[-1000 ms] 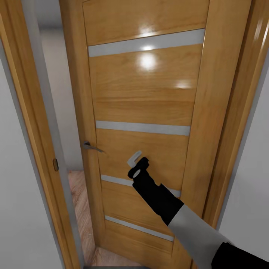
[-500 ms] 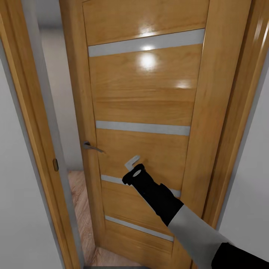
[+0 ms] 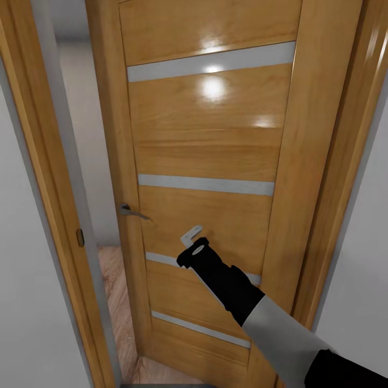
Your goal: Move the two storage containers from the living room to the garage. In the garage, place one container on the floor and stack the other container on top of it (either order is fine).
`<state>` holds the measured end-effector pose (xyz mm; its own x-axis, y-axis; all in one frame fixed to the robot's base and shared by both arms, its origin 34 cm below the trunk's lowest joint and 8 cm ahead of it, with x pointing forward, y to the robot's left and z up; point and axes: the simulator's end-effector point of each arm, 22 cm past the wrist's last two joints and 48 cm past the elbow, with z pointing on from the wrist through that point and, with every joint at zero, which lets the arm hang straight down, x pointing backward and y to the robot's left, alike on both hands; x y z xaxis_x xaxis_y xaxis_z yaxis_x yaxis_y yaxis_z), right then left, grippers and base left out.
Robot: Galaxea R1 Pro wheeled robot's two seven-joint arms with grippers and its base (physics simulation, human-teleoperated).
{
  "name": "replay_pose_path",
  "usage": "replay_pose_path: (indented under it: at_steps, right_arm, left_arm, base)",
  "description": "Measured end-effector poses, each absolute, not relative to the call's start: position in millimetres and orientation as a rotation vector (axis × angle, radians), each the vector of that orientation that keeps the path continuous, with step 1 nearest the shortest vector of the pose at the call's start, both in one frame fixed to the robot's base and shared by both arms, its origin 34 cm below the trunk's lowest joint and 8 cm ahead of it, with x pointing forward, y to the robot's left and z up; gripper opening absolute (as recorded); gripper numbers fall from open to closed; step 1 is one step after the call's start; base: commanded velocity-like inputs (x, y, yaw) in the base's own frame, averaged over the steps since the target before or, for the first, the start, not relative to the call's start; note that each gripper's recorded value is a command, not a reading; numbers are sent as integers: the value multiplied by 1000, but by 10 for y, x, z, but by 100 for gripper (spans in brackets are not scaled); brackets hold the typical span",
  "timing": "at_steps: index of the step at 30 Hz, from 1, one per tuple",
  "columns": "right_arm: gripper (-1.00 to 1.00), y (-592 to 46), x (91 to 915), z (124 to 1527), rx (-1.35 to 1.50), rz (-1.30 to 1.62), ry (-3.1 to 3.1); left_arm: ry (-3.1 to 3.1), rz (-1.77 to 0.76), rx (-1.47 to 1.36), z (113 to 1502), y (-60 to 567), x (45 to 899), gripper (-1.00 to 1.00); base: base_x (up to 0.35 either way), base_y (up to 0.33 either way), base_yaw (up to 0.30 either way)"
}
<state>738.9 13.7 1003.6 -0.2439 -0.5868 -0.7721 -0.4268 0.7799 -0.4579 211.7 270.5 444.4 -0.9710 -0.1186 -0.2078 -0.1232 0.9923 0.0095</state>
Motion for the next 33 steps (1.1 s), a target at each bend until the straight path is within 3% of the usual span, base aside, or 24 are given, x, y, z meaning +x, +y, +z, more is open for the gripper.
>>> replay_pose_path:
  at_steps: [12, 23, 33]
  right_arm:
    - [100, 130, 7404, 10088, -756, -202, 1857]
    - [100, 91, 7452, 10013, -766, -285, 1836]
    - [100, -898, 8225, 10060, -606, -451, 1952]
  left_arm:
    - [2928, 15, -172, 4444, 2677, 2117, 100]
    - [2927, 16, -170, 4443, 2678, 2120, 100]
    - [2928, 18, -171, 4444, 2681, 2120, 100]
  base:
    - [259, 0, 0]
    - [22, 0, 0]
    - [0, 0, 0]
